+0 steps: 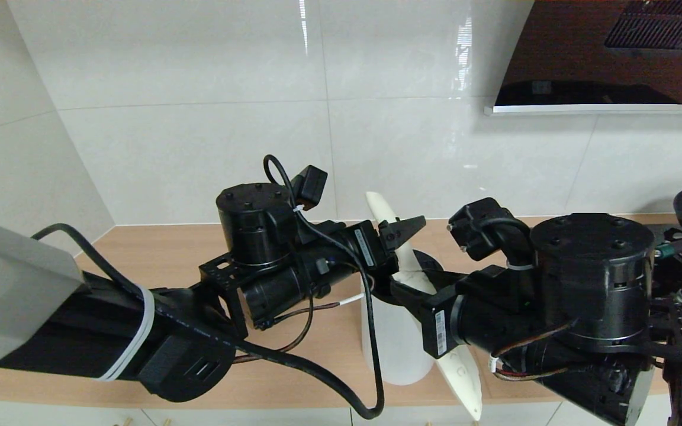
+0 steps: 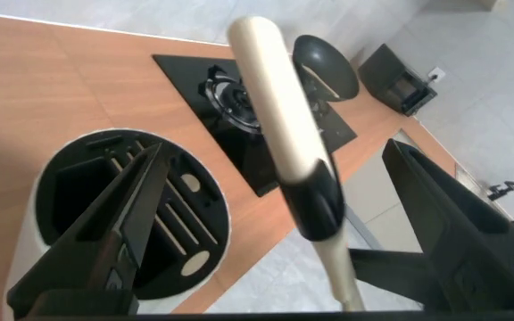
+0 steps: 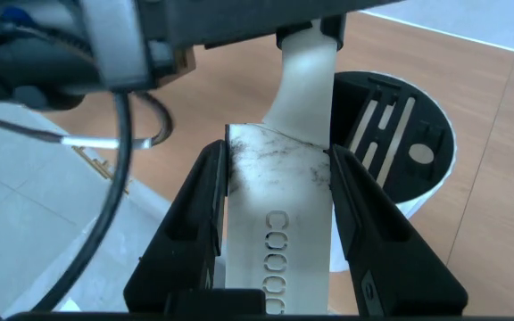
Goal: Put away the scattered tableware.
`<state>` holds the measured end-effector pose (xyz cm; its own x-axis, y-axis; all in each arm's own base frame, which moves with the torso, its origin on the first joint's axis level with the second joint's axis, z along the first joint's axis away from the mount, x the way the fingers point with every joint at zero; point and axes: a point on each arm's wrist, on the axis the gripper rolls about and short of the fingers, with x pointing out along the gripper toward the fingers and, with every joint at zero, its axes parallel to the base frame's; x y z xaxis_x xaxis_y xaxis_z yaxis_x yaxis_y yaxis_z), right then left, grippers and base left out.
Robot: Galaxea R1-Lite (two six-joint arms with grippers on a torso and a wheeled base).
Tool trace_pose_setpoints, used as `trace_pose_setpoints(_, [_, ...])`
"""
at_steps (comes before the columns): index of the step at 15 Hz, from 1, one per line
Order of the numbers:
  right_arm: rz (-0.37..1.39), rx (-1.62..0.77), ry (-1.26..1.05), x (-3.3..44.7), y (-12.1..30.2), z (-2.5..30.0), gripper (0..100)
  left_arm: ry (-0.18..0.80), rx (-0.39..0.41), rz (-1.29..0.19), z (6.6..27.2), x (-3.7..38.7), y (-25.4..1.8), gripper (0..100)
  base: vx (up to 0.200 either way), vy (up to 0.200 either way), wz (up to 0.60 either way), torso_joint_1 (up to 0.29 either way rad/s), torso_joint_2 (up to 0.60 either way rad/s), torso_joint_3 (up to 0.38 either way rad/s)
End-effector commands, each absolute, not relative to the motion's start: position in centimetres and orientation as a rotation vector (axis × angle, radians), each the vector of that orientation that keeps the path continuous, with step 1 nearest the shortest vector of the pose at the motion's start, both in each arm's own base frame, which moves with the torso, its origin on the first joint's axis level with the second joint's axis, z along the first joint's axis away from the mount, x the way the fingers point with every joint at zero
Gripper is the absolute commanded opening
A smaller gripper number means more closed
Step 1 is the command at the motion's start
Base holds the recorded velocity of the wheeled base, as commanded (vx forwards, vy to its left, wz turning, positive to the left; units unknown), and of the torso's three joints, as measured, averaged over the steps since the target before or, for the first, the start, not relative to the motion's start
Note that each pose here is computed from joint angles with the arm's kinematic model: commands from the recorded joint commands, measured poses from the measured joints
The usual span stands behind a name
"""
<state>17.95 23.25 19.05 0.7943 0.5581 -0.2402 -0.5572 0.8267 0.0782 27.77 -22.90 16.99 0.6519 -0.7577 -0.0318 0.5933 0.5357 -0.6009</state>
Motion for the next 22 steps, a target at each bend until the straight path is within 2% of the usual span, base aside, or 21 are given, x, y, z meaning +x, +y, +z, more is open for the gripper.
trace_pose_setpoints(1, [0.601, 0.003, 0.26, 17.91, 23.28, 19.01, 0, 0.301, -0.592, -0.828, 17.26, 27.47, -22.99, 100, 0.0, 0.0, 0.0, 0.0, 0.0, 0.0])
trace_pose_setpoints(8, [0.612, -0.005, 0.27, 17.76, 23.47, 18.7, 0, 0.318, -0.587, -0.855, 17.07, 26.73, -23.81, 100, 0.0, 0.0, 0.0, 0.0, 0.0, 0.0])
trace_pose_setpoints(9, [0.612, -0.006, 0.272, 17.74, 23.45, 18.62, 0, 0.318, -0.587, -0.855, 17.07, 26.73, -23.81, 0, 0.0, 0.0, 0.0, 0.0, 0.0, 0.0])
trace_pose_setpoints(22, [0.61, 0.017, 0.238, 17.71, 23.53, 18.83, 0, 0.321, -0.586, -0.855, 16.9, 26.74, -23.89, 0, 0.0, 0.0, 0.0, 0.0, 0.0, 0.0])
